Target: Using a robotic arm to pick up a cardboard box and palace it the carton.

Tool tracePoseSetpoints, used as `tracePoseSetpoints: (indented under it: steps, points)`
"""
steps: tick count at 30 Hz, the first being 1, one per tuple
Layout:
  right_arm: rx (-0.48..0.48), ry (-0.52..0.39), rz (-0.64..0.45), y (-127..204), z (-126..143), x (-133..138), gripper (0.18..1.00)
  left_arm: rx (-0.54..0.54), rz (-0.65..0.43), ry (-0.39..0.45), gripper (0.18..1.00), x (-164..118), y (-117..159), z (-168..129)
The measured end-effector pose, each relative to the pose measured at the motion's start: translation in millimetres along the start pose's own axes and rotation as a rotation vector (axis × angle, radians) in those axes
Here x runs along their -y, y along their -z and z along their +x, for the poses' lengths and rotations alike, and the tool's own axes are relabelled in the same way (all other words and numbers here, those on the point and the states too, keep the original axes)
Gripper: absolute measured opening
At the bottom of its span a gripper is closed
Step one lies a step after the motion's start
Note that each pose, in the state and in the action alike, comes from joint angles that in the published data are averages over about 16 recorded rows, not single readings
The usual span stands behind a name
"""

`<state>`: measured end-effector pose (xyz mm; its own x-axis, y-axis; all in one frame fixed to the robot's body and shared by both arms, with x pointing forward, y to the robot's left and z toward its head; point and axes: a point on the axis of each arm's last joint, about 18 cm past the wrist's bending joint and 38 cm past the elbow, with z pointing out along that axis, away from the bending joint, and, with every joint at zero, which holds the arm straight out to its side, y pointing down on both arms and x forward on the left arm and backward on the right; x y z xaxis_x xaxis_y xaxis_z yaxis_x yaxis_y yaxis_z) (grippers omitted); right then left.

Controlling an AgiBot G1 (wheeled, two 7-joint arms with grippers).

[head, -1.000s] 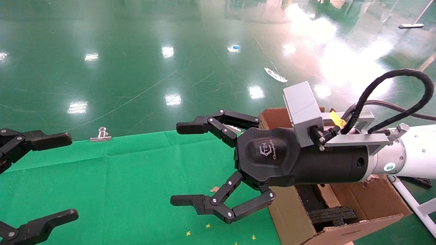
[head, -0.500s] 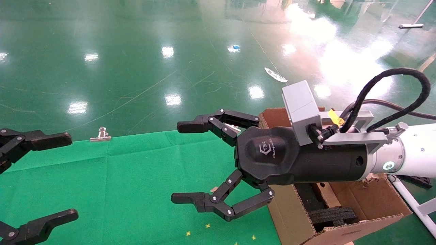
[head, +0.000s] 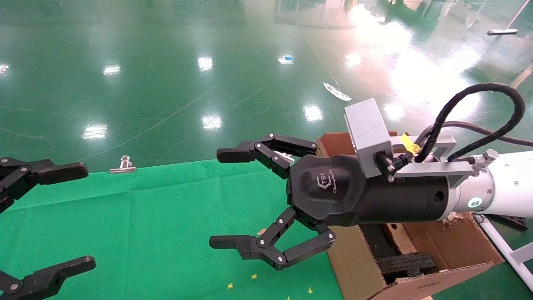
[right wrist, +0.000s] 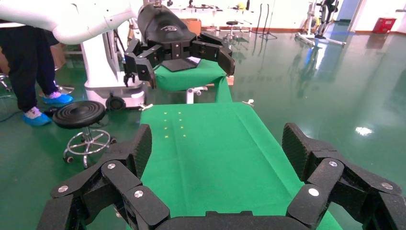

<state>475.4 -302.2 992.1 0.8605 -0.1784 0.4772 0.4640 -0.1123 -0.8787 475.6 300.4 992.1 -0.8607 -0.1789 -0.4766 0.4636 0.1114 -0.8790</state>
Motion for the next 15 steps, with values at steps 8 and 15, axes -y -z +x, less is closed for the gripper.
tracePoseSetpoints:
  steps: [8, 15]
  points:
    - [0.0, 0.0, 0.0, 0.0, 0.2, -0.1, 1.0, 0.0, 0.0, 0.0, 1.001, 0.0, 0.0, 0.0]
    - [-0.001, 0.0, 0.0, 0.0, 0.3, -0.1, 1.0, 0.0, 0.0, 0.0, 1.001, 0.0, 0.0, 0.0]
